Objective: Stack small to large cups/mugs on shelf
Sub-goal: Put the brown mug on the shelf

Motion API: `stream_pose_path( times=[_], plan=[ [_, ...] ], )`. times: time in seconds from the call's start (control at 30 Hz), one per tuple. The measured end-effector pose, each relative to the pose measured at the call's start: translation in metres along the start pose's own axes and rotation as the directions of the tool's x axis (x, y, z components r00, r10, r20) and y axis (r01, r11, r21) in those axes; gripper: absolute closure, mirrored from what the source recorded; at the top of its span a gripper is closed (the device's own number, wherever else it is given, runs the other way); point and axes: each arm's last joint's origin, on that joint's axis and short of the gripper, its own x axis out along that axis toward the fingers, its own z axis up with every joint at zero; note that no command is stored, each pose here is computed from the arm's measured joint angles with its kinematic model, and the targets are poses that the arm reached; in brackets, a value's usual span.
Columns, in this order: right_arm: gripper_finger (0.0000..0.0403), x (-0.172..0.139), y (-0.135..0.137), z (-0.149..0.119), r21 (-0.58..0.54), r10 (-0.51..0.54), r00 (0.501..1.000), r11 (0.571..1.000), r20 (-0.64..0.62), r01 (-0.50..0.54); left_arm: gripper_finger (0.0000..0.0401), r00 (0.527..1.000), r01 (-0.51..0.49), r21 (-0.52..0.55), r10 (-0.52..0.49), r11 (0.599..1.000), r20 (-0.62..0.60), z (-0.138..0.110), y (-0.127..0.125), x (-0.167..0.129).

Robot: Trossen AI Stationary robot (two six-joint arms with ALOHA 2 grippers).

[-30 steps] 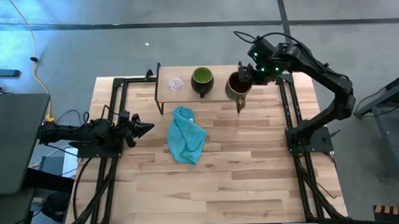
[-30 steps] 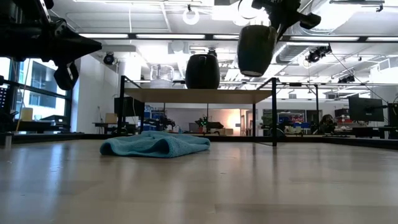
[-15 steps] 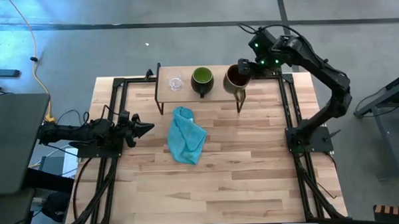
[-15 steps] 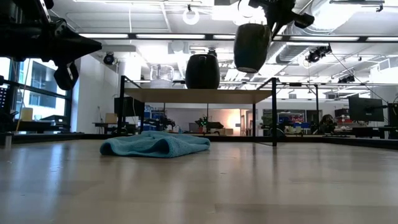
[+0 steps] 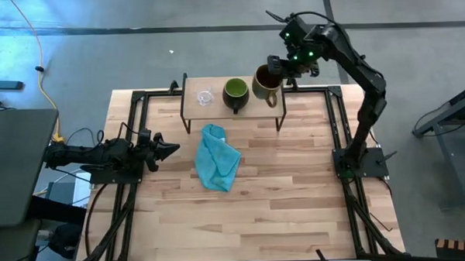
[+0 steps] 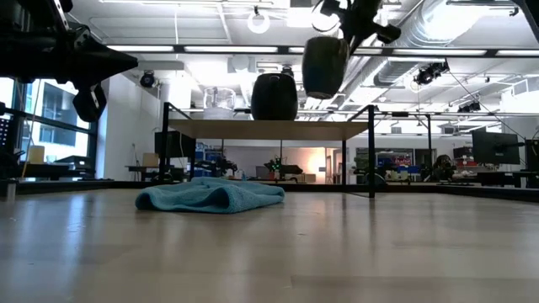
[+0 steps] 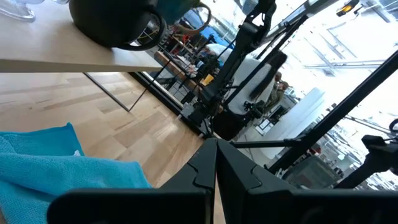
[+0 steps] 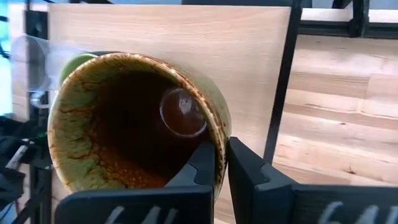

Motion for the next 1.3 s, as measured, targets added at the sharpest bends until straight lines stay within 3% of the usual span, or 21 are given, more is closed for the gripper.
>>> stream_pose_path(
  times=[1.3],
  plan=[
    [0.0403,0.0104,-0.0093,0.0079,-0.002,-0.051,0.999,0.999,-0.004,0.051,0.04,1.0,-0.001,0.0,0.001,1.0,0.001,0.0,0.0,0.0]
  ],
)
